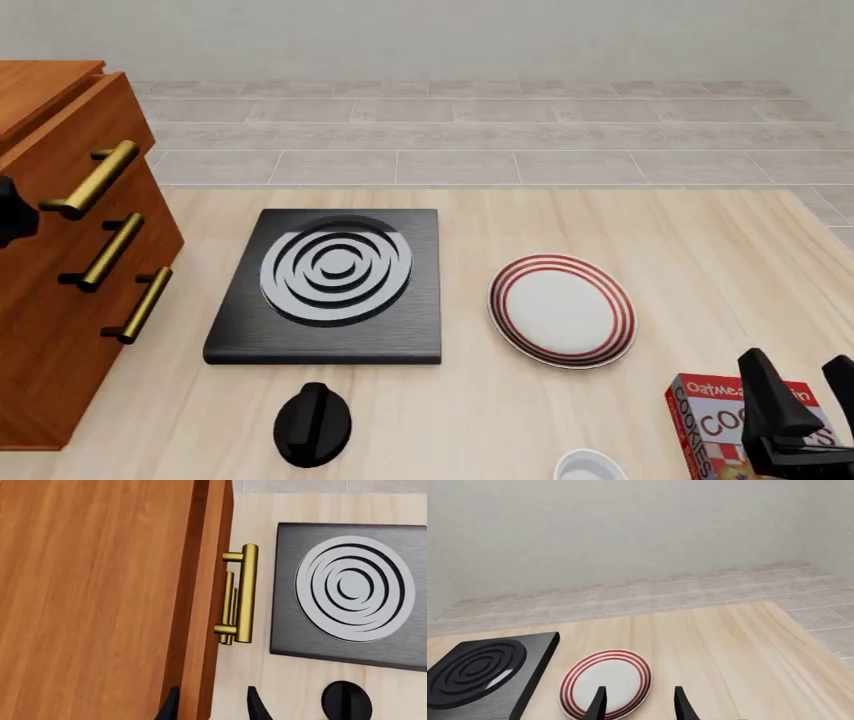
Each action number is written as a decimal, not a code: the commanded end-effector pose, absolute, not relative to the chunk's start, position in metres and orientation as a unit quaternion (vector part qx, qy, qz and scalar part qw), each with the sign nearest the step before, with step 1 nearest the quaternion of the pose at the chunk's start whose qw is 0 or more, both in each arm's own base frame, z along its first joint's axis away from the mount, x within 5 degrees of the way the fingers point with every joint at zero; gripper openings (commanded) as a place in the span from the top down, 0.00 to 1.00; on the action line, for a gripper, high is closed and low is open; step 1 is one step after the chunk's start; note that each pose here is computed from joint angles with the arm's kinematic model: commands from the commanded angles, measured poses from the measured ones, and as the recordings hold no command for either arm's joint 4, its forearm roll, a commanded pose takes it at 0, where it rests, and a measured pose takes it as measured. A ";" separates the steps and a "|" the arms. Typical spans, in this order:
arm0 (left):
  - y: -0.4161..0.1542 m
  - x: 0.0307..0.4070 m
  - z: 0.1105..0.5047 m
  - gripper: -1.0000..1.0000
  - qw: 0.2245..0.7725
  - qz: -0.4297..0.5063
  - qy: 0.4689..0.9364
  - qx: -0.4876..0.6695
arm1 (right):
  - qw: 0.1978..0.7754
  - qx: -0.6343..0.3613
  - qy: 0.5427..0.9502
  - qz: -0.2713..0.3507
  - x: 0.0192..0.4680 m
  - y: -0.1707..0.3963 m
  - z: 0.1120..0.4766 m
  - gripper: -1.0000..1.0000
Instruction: Pick the akita bowl in the top layer of the wooden cabinet and place it on the plate.
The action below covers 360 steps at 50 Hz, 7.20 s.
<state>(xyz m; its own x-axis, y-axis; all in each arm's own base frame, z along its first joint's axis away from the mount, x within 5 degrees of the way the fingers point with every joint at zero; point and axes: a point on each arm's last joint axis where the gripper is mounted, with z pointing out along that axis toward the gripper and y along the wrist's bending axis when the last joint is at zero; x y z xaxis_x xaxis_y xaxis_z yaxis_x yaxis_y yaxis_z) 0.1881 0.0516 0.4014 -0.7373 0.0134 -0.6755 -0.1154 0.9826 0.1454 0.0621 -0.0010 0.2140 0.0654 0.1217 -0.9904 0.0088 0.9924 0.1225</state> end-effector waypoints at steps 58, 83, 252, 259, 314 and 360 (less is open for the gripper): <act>0.009 0.233 0.401 0.00 0.354 0.047 0.930 0.085 | 0.728 0.050 0.683 0.036 0.062 -0.001 0.214 0.00; -0.013 0.242 0.401 0.00 0.357 0.028 0.925 0.125 | 0.728 0.050 0.683 0.037 0.062 -0.001 0.214 0.00; -0.045 0.251 0.494 0.00 0.424 0.000 0.891 0.161 | 0.729 0.050 0.682 0.040 0.062 -0.001 0.214 0.00; -0.039 0.249 0.494 0.00 0.425 0.001 0.894 0.143 | 0.729 0.049 0.682 0.038 0.062 -0.001 0.214 0.00; -0.011 0.274 0.449 0.00 0.372 0.027 0.922 0.103 | 0.728 0.048 0.682 0.040 0.062 -0.001 0.214 0.00; 0.013 0.294 0.397 0.00 0.334 0.044 0.938 0.082 | 0.728 0.047 0.683 0.040 0.063 -0.001 0.214 0.00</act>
